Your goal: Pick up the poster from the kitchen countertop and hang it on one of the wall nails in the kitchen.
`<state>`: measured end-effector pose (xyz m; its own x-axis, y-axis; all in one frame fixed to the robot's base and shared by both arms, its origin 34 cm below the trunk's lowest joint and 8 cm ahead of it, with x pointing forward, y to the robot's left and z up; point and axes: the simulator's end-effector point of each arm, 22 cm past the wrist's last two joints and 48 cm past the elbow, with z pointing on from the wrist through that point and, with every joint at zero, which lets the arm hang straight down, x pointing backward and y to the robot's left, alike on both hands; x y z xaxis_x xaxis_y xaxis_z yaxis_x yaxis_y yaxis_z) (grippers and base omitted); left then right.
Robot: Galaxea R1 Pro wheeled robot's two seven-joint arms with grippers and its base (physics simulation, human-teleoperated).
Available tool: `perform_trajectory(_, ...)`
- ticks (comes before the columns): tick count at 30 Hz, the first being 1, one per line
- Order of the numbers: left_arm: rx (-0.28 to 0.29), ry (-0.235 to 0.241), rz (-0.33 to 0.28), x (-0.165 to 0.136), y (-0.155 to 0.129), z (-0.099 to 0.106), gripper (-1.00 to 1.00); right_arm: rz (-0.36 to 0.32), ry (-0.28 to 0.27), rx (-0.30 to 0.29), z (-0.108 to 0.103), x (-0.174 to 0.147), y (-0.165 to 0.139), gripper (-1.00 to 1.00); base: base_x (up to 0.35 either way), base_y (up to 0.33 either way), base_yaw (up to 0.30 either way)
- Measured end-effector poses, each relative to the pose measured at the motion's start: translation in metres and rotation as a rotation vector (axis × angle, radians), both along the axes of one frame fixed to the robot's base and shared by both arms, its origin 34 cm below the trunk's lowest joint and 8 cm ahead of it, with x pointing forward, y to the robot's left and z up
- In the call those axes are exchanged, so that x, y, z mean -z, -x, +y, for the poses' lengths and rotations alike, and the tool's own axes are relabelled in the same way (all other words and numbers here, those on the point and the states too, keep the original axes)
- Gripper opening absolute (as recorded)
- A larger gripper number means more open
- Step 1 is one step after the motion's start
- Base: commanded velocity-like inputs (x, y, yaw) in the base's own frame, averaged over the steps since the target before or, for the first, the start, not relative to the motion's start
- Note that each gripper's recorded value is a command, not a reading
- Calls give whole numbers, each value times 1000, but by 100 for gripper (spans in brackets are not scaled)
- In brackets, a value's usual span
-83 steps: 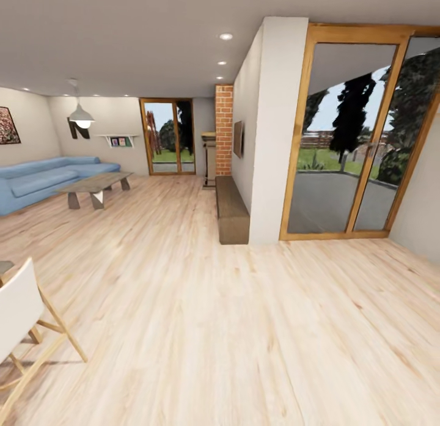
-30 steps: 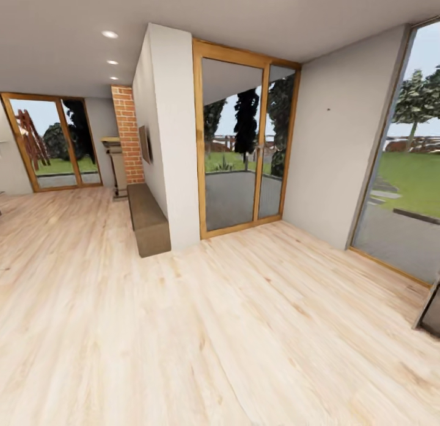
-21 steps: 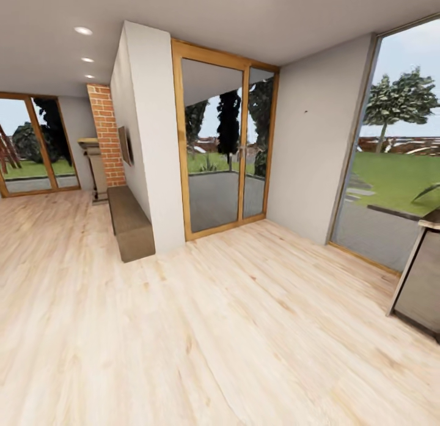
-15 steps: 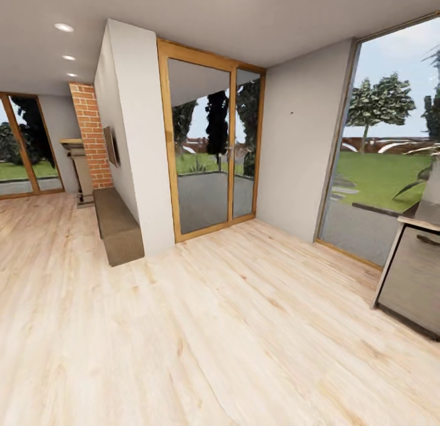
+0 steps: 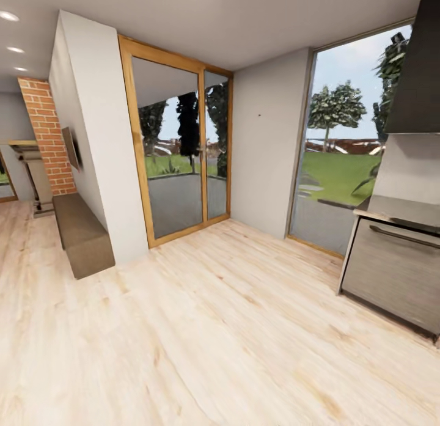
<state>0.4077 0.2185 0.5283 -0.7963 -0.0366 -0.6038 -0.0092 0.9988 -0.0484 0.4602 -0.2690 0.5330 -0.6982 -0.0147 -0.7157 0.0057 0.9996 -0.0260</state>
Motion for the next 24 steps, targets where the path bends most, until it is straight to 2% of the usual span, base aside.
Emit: perform_trajectory(24,0,0,-11,-3,-3,0,100,-11,0,0,0,-4,-3,100,0,0,-299)
